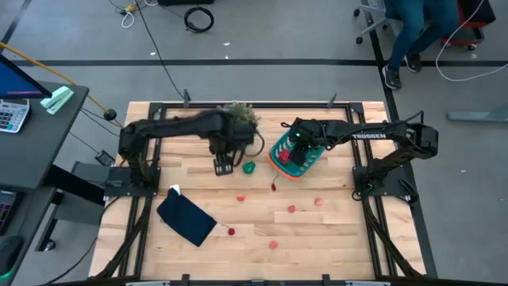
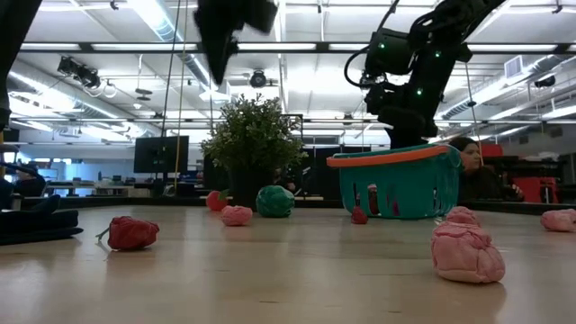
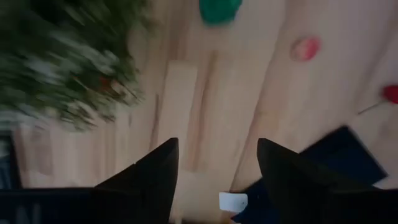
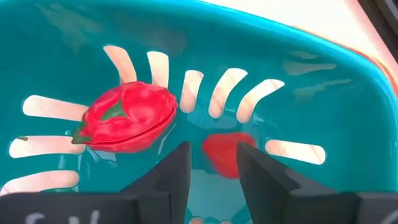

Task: Pick and placing Produce into tupperware
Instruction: Put the red strawberry into the basket

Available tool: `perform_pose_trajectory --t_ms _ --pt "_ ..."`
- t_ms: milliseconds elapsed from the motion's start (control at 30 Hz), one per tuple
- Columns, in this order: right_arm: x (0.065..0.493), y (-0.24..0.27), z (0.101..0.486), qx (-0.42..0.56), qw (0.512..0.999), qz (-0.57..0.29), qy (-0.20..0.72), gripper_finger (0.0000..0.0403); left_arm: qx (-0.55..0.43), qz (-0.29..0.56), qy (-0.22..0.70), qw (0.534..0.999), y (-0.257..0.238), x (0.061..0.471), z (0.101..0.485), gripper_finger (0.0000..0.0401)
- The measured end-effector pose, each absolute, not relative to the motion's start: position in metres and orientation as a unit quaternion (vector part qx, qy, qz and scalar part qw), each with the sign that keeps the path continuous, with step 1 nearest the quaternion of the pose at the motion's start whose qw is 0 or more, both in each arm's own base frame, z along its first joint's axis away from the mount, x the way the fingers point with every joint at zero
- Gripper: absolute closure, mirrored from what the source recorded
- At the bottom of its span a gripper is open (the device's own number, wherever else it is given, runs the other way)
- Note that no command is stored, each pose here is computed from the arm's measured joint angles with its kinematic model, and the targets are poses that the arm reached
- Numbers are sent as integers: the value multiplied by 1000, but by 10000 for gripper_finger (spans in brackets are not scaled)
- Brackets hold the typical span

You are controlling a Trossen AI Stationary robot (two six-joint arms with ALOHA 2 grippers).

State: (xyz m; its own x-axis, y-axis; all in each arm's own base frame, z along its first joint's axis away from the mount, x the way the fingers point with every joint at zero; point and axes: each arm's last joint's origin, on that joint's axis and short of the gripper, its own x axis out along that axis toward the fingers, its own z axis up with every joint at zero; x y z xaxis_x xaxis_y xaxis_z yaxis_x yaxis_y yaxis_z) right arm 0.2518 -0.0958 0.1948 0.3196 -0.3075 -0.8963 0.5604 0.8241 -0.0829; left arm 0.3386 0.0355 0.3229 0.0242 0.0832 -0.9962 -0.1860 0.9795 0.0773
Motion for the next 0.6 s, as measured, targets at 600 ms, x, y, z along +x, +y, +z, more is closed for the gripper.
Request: perform_pose_trajectory --t_ms 600 --pt "251 -97 195 107 802 -280 517 266 94 301 646 696 3 318 158 201"
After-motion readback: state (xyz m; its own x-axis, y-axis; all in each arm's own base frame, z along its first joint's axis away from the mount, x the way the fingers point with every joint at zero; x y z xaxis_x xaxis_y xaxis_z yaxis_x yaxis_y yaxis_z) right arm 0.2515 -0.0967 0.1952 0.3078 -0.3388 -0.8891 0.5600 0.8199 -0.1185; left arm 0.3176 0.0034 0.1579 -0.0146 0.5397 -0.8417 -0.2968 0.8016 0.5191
